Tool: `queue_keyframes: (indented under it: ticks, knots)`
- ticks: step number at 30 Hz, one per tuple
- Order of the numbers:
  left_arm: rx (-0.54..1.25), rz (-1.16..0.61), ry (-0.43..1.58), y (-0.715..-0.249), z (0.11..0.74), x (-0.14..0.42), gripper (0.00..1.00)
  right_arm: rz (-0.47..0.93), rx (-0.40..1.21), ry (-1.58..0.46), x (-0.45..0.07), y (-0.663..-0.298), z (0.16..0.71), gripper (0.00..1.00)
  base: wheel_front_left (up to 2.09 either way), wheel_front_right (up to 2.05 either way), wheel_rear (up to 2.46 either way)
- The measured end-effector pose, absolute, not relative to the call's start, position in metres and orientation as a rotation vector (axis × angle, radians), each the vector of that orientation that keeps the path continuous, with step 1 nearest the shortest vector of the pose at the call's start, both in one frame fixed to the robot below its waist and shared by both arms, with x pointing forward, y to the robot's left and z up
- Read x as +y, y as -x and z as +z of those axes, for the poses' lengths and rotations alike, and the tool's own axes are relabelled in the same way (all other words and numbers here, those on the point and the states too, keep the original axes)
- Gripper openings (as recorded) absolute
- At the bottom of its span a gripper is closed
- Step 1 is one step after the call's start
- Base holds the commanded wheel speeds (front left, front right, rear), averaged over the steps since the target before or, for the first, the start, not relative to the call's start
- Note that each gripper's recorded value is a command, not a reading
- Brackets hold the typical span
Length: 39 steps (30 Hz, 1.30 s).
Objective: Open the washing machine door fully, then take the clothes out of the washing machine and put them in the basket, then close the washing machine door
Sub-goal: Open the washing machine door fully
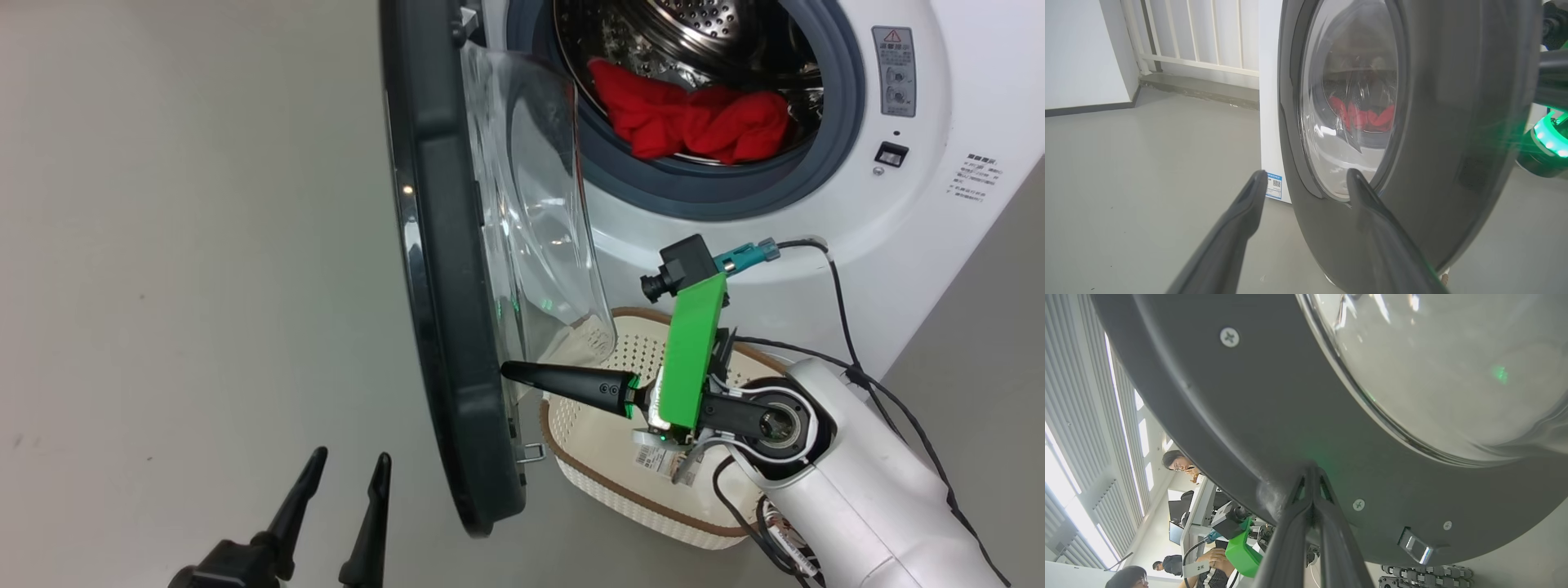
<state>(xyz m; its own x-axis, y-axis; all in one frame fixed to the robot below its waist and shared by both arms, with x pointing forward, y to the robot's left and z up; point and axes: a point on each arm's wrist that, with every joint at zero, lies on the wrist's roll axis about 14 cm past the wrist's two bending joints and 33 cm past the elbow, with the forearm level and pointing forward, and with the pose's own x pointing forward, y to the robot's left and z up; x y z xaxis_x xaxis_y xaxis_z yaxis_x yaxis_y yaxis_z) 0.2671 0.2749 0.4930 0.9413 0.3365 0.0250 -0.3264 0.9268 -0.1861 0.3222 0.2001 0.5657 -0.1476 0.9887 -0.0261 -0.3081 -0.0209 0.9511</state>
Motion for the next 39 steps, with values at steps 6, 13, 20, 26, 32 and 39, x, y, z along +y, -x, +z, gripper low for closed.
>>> queue_keyframes:
  ticks: [6,13,20,26,32,39]
  knots:
    - [-0.057,0.340,0.189,-0.265,0.491,0.275,1.00,1.354,1.040,-0.948,0.187,-0.330,0.556,1.00,0.00,0.00,0.00]
    - [-0.054,0.323,0.186,-0.272,0.490,0.273,1.00,1.188,0.991,-0.950,0.157,-0.345,0.525,1.00,0.00,0.00,0.00]
    - [-0.055,0.300,0.190,-0.280,0.490,0.270,1.00,1.032,0.953,-0.970,0.123,-0.357,0.498,1.00,0.00,0.00,0.00]
    - [-0.058,0.293,0.189,-0.284,0.491,0.270,1.00,0.904,0.917,-0.971,0.093,-0.362,0.476,1.00,0.00,0.00,0.00]
    - [-0.049,0.281,0.189,-0.284,0.488,0.267,1.00,0.769,0.858,-0.960,0.061,-0.368,0.455,1.00,0.00,0.00,0.00]
    - [-0.043,0.275,0.189,-0.288,0.486,0.267,1.00,0.656,0.750,-0.838,0.032,-0.379,0.435,1.00,0.00,0.00,0.00]
